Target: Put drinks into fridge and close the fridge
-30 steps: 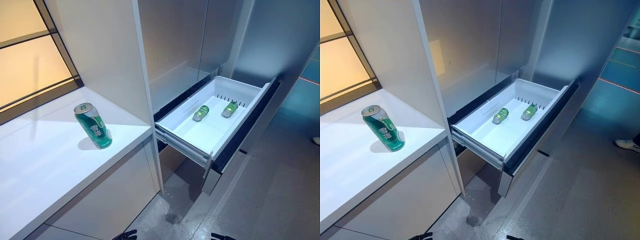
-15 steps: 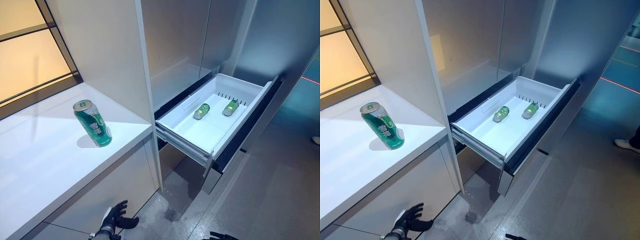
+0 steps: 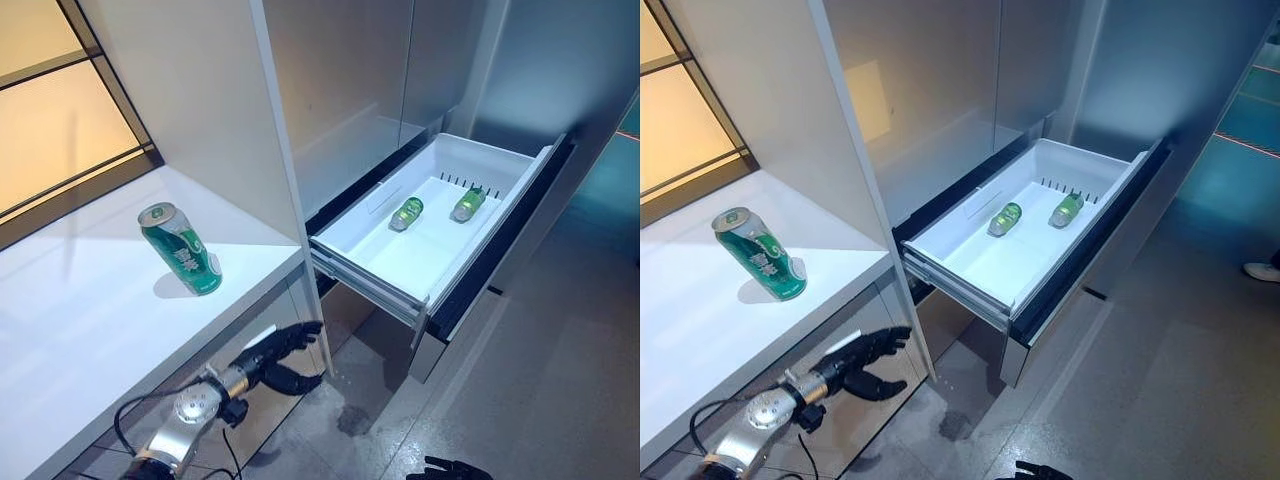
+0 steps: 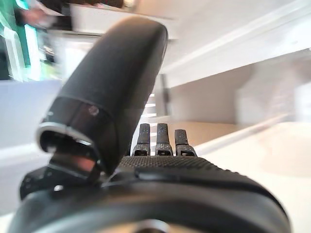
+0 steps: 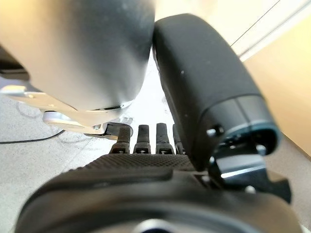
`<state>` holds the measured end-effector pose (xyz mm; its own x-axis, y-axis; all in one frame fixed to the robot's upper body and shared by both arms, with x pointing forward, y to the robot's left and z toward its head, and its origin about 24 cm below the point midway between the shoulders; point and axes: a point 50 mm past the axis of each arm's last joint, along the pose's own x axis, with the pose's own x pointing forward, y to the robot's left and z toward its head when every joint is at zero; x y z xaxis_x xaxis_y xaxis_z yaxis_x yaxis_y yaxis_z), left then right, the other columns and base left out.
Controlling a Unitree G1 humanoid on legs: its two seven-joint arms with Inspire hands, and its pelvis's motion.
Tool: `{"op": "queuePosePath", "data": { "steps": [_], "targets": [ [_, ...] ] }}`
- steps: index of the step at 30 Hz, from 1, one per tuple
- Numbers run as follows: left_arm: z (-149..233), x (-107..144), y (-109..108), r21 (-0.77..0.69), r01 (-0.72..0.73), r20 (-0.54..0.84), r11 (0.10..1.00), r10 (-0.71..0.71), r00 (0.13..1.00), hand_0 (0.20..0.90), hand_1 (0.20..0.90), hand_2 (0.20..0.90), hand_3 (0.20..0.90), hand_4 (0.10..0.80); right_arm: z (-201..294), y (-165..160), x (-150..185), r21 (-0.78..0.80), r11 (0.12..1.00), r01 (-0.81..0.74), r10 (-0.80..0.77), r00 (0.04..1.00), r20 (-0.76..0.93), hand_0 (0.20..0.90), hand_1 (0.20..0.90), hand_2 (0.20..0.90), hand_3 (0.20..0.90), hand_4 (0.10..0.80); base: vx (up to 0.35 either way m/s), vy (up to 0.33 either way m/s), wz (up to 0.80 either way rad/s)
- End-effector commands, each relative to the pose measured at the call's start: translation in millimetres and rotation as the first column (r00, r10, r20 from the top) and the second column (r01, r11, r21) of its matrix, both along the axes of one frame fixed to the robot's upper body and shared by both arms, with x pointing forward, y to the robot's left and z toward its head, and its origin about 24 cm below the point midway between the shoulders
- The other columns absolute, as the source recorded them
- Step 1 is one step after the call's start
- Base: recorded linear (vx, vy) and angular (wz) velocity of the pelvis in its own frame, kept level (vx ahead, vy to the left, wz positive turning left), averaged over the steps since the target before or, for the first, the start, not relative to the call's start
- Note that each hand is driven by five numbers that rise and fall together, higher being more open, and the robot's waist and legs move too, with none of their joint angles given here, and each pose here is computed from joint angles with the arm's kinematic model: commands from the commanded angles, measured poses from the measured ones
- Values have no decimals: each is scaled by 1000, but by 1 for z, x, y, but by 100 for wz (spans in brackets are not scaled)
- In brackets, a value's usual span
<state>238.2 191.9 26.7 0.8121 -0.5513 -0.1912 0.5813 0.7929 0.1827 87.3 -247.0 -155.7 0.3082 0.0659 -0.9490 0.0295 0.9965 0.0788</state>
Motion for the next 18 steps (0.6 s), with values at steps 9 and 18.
{"op": "queuePosePath", "data": {
  "steps": [9,18],
  "targets": [
    [157,8,-21,-656,465,515,595,-97,852,900,900,900,900,800,-7,10,-21,23,999,-44,45,999,-20,900,900,900,900,800,20,-29,7],
    [211,-14,1,-555,570,787,606,160,596,900,900,900,900,800,-10,18,-33,33,997,-72,73,996,-42,900,900,900,900,800,10,-10,2]
  ]
}}
